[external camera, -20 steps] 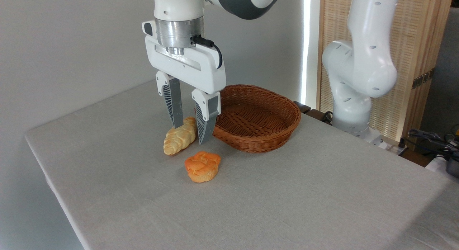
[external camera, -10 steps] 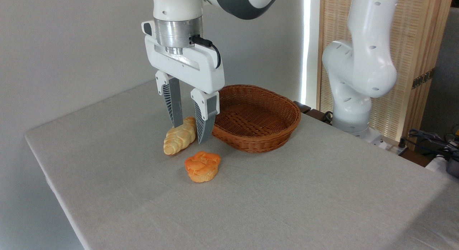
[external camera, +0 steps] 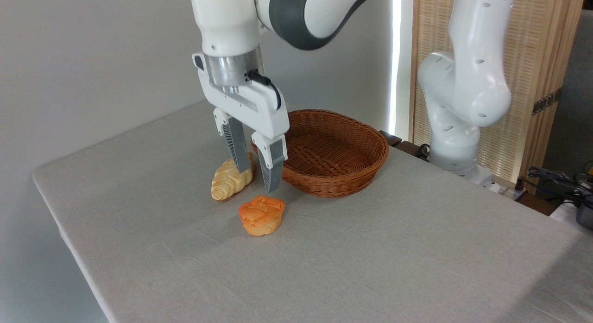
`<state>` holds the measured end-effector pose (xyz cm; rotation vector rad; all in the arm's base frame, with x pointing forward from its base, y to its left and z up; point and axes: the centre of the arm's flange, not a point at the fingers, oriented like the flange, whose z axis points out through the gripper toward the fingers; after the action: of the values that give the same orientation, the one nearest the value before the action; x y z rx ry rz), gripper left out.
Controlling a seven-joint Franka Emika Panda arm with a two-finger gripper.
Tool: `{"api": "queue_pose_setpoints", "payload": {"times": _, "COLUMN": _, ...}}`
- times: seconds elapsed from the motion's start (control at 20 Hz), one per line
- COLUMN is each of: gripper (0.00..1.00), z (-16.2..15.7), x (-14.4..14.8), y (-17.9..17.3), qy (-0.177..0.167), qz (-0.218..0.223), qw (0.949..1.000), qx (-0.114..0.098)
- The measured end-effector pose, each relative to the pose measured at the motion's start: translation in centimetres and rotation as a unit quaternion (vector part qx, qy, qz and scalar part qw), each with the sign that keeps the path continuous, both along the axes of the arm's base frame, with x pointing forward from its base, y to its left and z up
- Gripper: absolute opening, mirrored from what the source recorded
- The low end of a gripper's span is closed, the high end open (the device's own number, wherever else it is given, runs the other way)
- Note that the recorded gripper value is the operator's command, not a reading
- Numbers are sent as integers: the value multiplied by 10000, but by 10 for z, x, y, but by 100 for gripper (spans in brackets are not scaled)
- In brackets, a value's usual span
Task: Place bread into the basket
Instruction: 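Lower the open gripper down around the round orange bun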
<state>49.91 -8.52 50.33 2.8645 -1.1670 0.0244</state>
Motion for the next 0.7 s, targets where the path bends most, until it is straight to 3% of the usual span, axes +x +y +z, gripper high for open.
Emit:
{"api": "queue_pose_setpoints", "payload": {"times": 0.4, "gripper": 100, "z": -58, "x": 4, "y": -13, "qy": -44, "qz": -89, "qw": 9999, "qx": 65}}
{"api": "queue_pose_setpoints", "payload": {"times": 0.7, "gripper": 100, "z": -72, "x": 2, "y": -11, "qy": -4, "qz": -242, "qw": 9993, "qx": 300}}
